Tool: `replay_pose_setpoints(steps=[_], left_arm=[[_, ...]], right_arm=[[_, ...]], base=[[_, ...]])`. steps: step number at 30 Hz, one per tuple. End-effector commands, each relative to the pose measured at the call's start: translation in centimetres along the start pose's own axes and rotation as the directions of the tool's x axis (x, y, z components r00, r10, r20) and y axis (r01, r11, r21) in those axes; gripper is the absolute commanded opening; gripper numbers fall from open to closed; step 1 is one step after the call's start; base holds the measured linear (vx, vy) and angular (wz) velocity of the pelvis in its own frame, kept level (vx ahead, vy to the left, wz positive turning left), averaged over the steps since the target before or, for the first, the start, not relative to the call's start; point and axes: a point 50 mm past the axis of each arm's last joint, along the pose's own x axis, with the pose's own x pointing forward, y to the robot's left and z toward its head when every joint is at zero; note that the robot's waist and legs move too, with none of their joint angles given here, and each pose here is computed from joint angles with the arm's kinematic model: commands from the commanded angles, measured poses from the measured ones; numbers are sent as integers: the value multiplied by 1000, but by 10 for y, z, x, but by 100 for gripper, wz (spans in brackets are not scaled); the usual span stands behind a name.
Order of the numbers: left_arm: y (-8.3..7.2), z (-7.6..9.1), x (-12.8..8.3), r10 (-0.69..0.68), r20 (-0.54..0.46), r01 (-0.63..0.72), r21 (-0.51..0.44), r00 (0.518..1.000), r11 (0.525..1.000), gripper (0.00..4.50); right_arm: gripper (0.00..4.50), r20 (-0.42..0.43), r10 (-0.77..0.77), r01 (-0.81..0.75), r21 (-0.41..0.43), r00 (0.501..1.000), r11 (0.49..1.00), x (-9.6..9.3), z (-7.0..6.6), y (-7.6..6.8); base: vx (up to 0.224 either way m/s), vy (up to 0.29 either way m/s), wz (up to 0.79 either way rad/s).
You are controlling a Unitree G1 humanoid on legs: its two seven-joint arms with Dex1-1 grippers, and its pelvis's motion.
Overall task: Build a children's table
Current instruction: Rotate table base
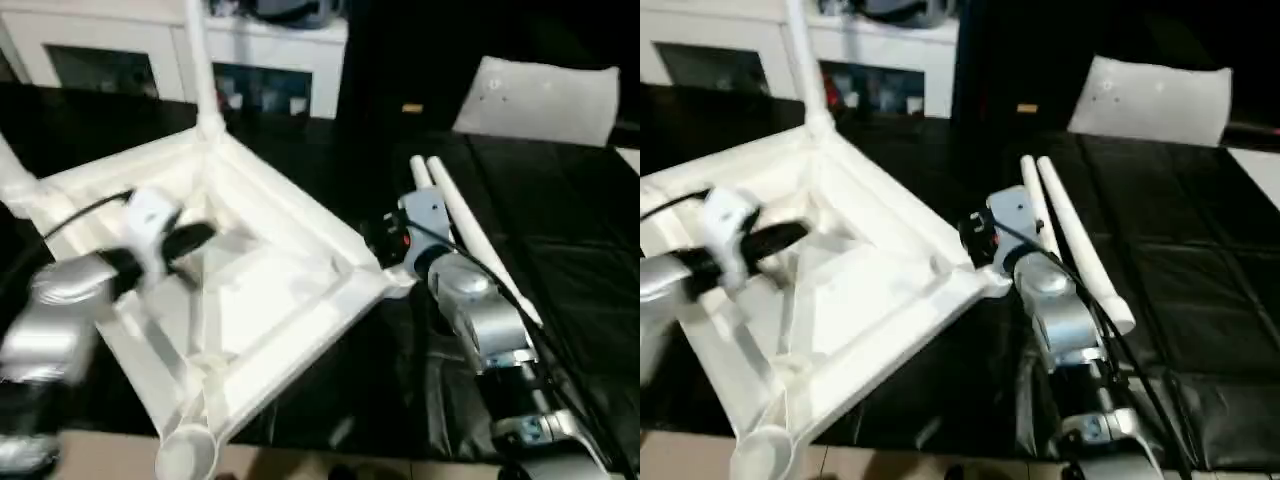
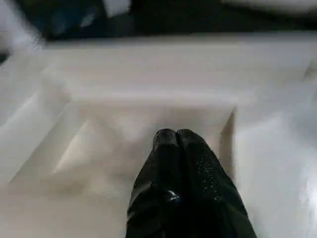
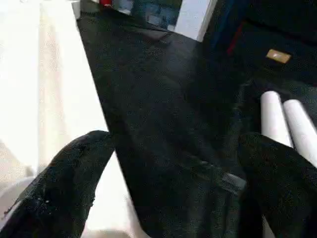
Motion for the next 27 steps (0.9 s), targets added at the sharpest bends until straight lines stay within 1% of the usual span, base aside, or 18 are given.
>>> replay_pose_setpoints(steps=[1, 2, 3, 5, 7, 8, 11, 13, 15, 17, 19, 23, 24, 25, 26, 27], left_arm=[[24, 0, -23, 176, -87, -173, 39, 981, 984, 3], [38, -5, -41, 287, -158, -274, 102, 945, 956, 3], [38, -5, -41, 287, -158, -274, 102, 945, 956, 3], [47, -11, -57, 365, -218, -336, 157, 905, 929, 3], [47, -14, -62, 373, -245, -345, 149, 895, 927, 3], [44, -19, -64, 371, -276, -346, 135, 887, 928, 3], [35, -29, -65, 362, -345, -331, 147, 866, 932, 3], [28, -33, -65, 336, -375, -312, 127, 864, 942, 3], [23, -35, -64, 306, -389, -290, 99, 869, 952, 3], [10, -39, -60, 220, -411, -232, 20, 885, 972, 3], [5, -39, -56, 192, -407, -219, -20, 893, 976, 3], [2, -38, -49, 177, -390, -219, -66, 903, 973, 3], [3, -38, -44, 171, -383, -220, -88, 908, 971, 3], [3, -39, -43, 170, -382, -220, -92, 909, 971, 3], [4, -39, -39, 170, -376, -225, -105, 911, 969, 3], [5, -39, -37, 174, -373, -229, -107, 911, 968, 3]], right_arm=[[450, 5, -35, 35, -30, 999, 999, 1, 2, -10], [450, -2, -46, 46, -50, 999, 998, 2, 2, -14], [450, -2, -46, 46, -50, 999, 998, 2, 2, -14], [450, -19, -49, 47, -93, 999, 995, 4, -1, -17], [450, -33, -45, 41, -109, 998, 993, 5, -3, -18], [450, -44, -43, 37, -130, 998, 991, 5, -4, -19], [450, -67, -46, 32, -194, 997, 980, 6, -9, -22], [450, -94, -46, 23, -225, 995, 974, 6, -13, -25], [450, -111, -35, 8, -237, 993, 972, 5, -16, -27], [450, -152, 12, -50, -248, 988, 967, 2, -22, -29], [450, -169, 48, -90, -247, 984, 965, 0, -24, -30], [450, -188, 128, -170, -232, 974, 958, -4, -25, -27], [450, -203, 181, -227, -231, 962, 946, -7, -25, -24], [450, -207, 194, -240, -231, 959, 943, -8, -26, -23], [450, -223, 246, -295, -225, 943, 929, -12, -27, -20], [450, -228, 265, -315, -219, 937, 924, -13, -27, -18]], base=[[0, 0, 0], [0, 0, 0], [0, 0, 0], [0, 0, 0], [0, 0, 0], [0, 0, 0], [0, 0, 0], [0, 0, 0], [0, 0, 0], [0, 0, 0], [0, 0, 0], [0, 0, 0], [0, 0, 0], [0, 0, 0], [0, 0, 0], [0, 0, 0]])
